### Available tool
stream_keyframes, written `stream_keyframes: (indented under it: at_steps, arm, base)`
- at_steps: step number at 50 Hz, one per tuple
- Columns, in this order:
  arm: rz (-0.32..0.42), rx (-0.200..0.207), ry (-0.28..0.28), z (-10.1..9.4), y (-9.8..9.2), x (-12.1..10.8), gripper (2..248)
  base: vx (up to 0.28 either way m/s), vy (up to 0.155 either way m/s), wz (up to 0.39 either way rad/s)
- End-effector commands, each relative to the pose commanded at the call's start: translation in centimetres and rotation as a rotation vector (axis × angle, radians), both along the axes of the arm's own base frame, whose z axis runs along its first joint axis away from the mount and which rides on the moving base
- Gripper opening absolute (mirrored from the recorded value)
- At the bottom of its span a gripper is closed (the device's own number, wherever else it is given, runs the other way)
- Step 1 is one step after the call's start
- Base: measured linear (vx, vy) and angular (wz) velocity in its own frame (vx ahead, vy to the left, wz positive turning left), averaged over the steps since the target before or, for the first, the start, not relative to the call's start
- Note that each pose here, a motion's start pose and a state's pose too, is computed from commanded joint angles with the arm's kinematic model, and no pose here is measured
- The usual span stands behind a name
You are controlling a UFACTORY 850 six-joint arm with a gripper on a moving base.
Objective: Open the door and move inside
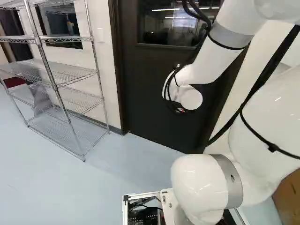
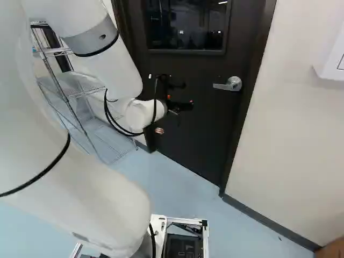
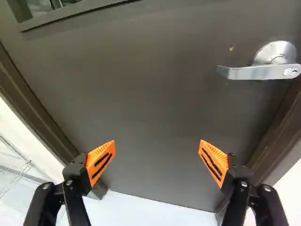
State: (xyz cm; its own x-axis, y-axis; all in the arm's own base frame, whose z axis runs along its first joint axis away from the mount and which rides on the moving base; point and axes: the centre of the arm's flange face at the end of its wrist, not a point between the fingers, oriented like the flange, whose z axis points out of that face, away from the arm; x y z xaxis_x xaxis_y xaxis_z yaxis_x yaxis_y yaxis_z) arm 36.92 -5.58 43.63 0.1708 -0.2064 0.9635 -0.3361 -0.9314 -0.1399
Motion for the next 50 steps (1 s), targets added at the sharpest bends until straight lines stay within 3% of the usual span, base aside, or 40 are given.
stream_keyframes:
  at_steps: [29, 50]
  arm:
    - [-0.109, 0.053, -0.077, 2.8, -1.2, 0.3, 247]
    - [-0.128, 0.05, -0.137, 5.1, -1.9, 1.5, 247]
  base:
    - [0.0, 0.0, 0.0]
    - [0.0, 0.0, 0.0]
